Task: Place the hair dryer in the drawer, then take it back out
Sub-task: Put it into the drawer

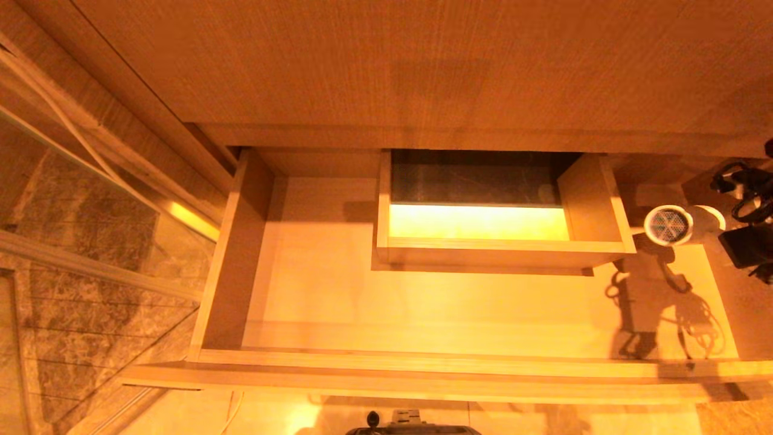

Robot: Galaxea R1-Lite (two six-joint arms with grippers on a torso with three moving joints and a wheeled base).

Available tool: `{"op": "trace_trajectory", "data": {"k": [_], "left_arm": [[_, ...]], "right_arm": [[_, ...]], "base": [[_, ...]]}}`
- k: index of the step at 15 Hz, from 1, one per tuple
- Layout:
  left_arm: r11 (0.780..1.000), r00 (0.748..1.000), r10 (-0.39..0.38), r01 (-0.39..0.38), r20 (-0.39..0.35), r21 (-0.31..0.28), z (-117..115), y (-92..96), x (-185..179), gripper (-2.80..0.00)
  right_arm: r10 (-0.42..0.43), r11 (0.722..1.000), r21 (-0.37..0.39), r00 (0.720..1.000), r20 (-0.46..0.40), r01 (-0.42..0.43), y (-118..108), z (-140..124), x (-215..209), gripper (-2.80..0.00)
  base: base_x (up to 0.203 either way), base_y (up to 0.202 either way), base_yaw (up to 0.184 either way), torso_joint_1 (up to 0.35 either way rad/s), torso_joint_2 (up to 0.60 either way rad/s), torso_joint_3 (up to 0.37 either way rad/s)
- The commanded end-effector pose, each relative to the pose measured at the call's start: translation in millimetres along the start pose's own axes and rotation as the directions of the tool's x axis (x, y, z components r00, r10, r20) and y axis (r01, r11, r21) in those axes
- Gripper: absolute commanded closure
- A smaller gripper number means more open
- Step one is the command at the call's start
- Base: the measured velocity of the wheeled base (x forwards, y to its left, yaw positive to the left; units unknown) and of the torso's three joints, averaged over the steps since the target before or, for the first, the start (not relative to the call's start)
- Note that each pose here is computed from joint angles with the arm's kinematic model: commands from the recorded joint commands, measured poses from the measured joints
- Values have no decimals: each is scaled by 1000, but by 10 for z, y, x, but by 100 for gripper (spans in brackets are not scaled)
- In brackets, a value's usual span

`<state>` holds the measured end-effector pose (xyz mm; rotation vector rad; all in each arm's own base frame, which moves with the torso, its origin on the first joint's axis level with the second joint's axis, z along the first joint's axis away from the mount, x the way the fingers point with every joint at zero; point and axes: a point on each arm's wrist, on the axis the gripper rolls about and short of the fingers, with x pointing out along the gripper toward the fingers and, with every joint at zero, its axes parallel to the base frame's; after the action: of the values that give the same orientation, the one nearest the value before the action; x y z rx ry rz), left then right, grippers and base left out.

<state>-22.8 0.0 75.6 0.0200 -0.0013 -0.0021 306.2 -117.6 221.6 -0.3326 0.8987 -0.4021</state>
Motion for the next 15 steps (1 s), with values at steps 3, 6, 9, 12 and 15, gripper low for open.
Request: {"op": "trace_trajectory", "data": {"k": [3, 6, 9, 12, 15], "left_arm": [[1000, 1000, 1, -1, -1, 0, -4, 0, 1, 0], [1000, 1000, 1, -1, -1, 0, -4, 0, 1, 0], [1000, 1000, 1, -1, -1, 0, -4, 0, 1, 0], [1000, 1000, 1, -1, -1, 0, -4, 0, 1, 0], [1000, 1000, 1, -1, -1, 0, -4, 0, 1, 0]], "right_arm": [[6, 1000, -25, 1000, 1, -6, 90, 67, 315, 0], [-4, 1000, -22, 999, 35, 5, 131, 151, 488, 0], [-9, 1000, -24, 997, 77, 10, 191, 296, 679, 0], [-23, 1000, -16, 995, 93, 25, 192, 361, 746, 0], [-5, 999, -33, 997, 75, 7, 263, 334, 831, 0]], "base": [[0, 0, 0, 0, 0, 0], [0, 0, 0, 0, 0, 0], [0, 0, 0, 0, 0, 0], [0, 0, 0, 0, 0, 0], [0, 0, 0, 0, 0, 0]]}}
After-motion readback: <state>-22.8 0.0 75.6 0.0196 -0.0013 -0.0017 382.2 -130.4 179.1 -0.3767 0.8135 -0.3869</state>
